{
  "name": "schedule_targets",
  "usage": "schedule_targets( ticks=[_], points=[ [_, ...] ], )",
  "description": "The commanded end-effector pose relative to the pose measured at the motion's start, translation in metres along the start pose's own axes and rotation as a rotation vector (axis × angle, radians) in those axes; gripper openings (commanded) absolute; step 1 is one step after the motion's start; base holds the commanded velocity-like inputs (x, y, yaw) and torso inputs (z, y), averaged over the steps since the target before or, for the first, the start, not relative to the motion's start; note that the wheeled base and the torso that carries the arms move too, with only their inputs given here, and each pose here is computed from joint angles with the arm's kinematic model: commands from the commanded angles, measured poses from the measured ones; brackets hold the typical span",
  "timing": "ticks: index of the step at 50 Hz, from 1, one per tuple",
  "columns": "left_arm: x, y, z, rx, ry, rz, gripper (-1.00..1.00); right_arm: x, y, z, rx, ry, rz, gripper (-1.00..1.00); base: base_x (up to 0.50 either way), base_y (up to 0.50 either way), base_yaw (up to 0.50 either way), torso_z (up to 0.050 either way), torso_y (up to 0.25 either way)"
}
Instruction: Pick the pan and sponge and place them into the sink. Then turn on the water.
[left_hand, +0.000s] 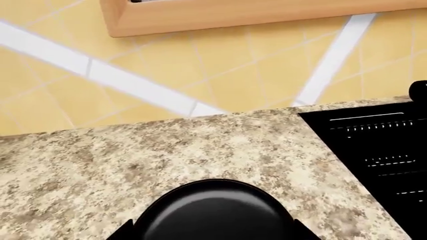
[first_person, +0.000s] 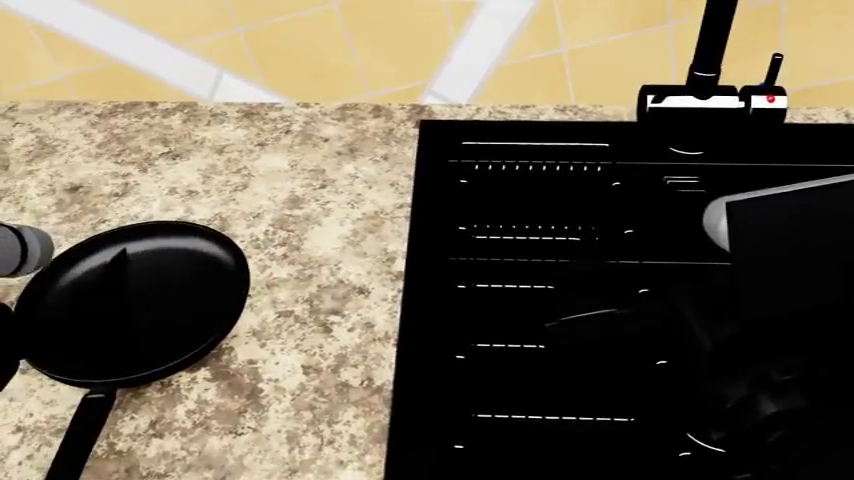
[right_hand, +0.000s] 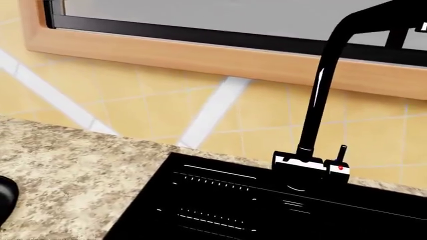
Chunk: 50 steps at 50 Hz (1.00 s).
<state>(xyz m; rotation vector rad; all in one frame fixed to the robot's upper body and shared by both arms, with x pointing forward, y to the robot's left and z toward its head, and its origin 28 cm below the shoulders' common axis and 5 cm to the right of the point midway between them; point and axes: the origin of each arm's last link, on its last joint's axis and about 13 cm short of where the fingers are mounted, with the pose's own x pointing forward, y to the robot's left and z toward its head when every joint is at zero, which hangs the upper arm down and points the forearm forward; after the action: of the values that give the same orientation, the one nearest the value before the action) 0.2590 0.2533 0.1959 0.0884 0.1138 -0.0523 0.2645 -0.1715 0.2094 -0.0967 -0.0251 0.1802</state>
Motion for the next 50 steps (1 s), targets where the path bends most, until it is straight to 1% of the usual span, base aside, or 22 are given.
schedule_targets(
  ticks=[1,2,3,4,5,9,12,13,14,20,23,24,27,28,31,34,35,44,45,46,47,50],
  points=[
    [-0.005,-0.004,0.002,0.034,-0.007,-0.025,1.0,-0.001,-0.002,-0.001,-0.012,0.012,-0.019,1.0,0.0,0.0,0.0,0.0,0.0],
    [-0.004,-0.007,0.004,0.016,-0.007,-0.026,1.0,-0.001,-0.002,-0.001,-0.014,0.014,-0.022,1.0,0.0,0.0,0.0,0.0,0.0],
    [-0.005,-0.006,0.003,0.037,0.002,-0.019,1.0,-0.001,-0.002,-0.001,-0.014,0.013,-0.022,1.0,0.0,0.0,0.0,0.0,0.0],
    [-0.006,-0.007,0.005,0.001,0.019,-0.019,1.0,-0.001,-0.002,-0.001,-0.015,0.017,-0.022,1.0,0.0,0.0,0.0,0.0,0.0],
    [-0.006,-0.007,0.005,0.005,0.026,-0.013,1.0,-0.001,-0.002,-0.001,-0.015,0.017,-0.022,1.0,0.0,0.0,0.0,0.0,0.0],
    [-0.012,-0.011,0.01,-0.016,0.068,-0.052,1.0,-0.001,-0.003,-0.004,-0.019,0.04,-0.036,1.0,0.0,0.0,0.0,0.0,0.0],
    [-0.016,-0.011,0.01,-0.002,0.116,-0.063,1.0,-0.001,-0.003,-0.005,-0.017,0.046,-0.038,1.0,0.0,0.0,0.0,0.0,0.0],
    [-0.016,-0.012,0.011,-0.039,0.14,-0.041,1.0,-0.001,-0.003,-0.005,-0.017,0.047,-0.039,1.0,0.0,0.0,0.0,0.0,0.0],
    [-0.017,-0.01,0.012,-0.045,0.15,-0.05,1.0,-0.001,-0.003,-0.006,-0.015,0.049,-0.04,1.0,0.0,0.0,0.0,0.0,0.0],
    [-0.023,-0.008,0.018,0.008,0.206,-0.088,1.0,0.0,-0.003,-0.002,-0.019,0.047,-0.025,1.0,0.0,0.0,0.0,0.0,0.0],
    [-0.028,-0.004,0.025,-0.019,0.252,-0.092,1.0,0.001,-0.002,-0.001,-0.027,0.049,-0.021,1.0,0.0,0.0,0.0,0.0,0.0],
    [-0.032,0.0,0.029,0.0,0.246,-0.079,1.0,0.001,-0.002,-0.001,-0.028,0.048,-0.021,1.0,0.0,0.0,0.0,0.0,0.0],
    [-0.032,-0.001,0.031,-0.003,0.258,-0.069,1.0,0.0,-0.003,-0.002,-0.027,0.049,-0.021,1.0,0.0,0.0,0.0,0.0,0.0],
    [-0.033,0.0,0.03,0.018,0.3,-0.052,1.0,0.0,-0.003,-0.003,-0.025,0.05,-0.021,1.0,0.0,0.0,0.0,0.0,0.0],
    [-0.036,0.003,0.036,0.005,0.307,-0.042,1.0,-0.001,-0.003,-0.006,-0.015,0.044,-0.017,1.0,0.0,0.0,0.0,0.0,0.0],
    [-0.035,0.001,0.041,0.004,0.323,-0.024,1.0,-0.003,-0.003,-0.009,-0.01,0.043,-0.016,1.0,0.0,0.0,0.0,0.0,0.0],
    [-0.032,0.002,0.029,-0.042,0.447,-0.03,1.0,-0.005,-0.007,-0.004,-0.012,0.035,-0.024,1.0,0.0,0.0,0.0,0.0,0.0],
    [-0.028,0.006,0.025,-0.017,0.474,0.004,1.0,-0.002,-0.007,0.001,-0.01,0.026,-0.025,1.0,0.0,0.0,0.0,0.0,0.0],
    [-0.026,0.004,0.022,0.049,0.514,0.097,1.0,-0.002,-0.007,0.002,-0.015,0.025,-0.024,1.0,0.0,0.0,0.0,0.0,0.0],
    [-0.025,0.002,0.023,-0.011,0.512,0.02,1.0,-0.002,-0.007,0.003,-0.014,0.024,-0.023,1.0,0.0,0.0,0.0,0.0,0.0],
    [-0.025,0.005,0.022,0.012,0.514,0.032,1.0,-0.002,-0.007,0.003,-0.016,0.023,-0.024,1.0,0.0,0.0,0.0,0.0,0.0],
    [-0.023,0.004,0.021,-0.029,0.535,0.023,1.0,-0.002,-0.007,0.003,-0.018,0.023,-0.022,1.0,0.0,0.0,0.0,0.0,0.0]
  ],
)
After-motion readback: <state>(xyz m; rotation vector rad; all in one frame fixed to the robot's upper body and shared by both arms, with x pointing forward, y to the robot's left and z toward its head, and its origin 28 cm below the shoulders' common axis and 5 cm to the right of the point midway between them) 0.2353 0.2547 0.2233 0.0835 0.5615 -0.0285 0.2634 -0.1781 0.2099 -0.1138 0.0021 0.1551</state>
